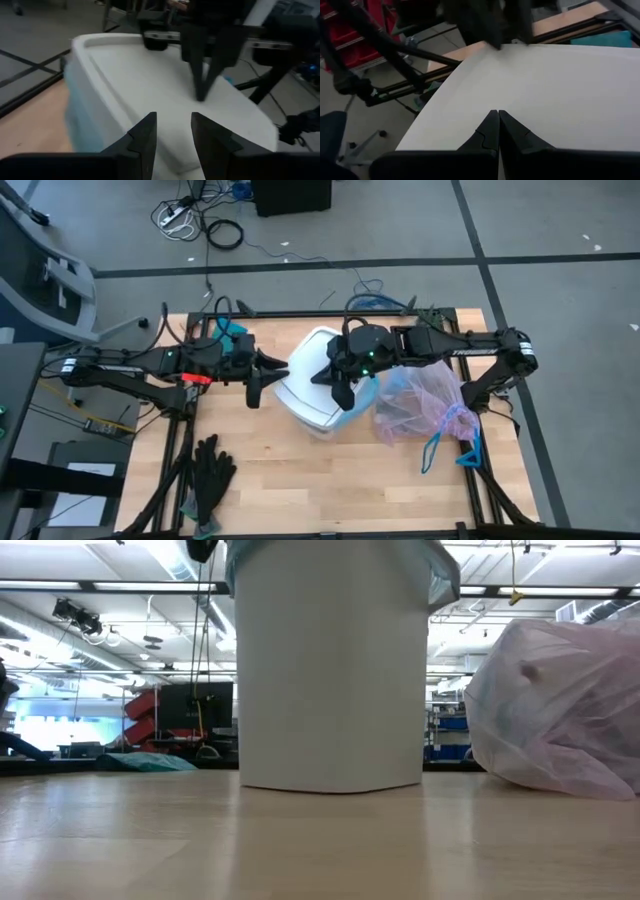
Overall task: Place trash/remove bag and relplace
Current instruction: Close the trash bin lid
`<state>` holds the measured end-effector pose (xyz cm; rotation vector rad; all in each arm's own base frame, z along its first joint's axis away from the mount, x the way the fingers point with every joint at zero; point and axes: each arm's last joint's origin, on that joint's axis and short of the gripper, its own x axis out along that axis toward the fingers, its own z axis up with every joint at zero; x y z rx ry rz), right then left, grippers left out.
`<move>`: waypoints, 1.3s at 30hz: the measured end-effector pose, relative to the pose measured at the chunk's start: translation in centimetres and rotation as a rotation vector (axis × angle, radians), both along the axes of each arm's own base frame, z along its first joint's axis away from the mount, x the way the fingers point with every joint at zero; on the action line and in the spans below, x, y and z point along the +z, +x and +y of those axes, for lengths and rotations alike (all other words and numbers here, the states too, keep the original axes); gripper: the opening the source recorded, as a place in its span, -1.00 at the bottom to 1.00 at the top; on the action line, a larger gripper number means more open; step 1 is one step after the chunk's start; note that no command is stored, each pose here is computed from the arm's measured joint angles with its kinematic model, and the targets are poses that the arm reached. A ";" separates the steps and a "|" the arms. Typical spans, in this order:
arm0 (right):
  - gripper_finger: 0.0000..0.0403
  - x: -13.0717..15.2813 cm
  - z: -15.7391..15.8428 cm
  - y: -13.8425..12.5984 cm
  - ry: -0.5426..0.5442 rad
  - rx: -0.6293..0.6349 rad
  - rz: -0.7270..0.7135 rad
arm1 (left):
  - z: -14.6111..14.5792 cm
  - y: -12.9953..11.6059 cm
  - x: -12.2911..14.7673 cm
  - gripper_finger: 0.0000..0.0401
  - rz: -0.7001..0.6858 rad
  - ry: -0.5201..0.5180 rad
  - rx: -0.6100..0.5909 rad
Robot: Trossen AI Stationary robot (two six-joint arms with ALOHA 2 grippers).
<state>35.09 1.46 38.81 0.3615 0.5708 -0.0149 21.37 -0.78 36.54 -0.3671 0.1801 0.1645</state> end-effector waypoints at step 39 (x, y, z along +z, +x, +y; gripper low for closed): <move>-1.00 1.4 -3.2 -0.6 -0.057 -0.052 -0.093 | -3.1 2.1 7.2 -0.80 0.244 0.406 0.131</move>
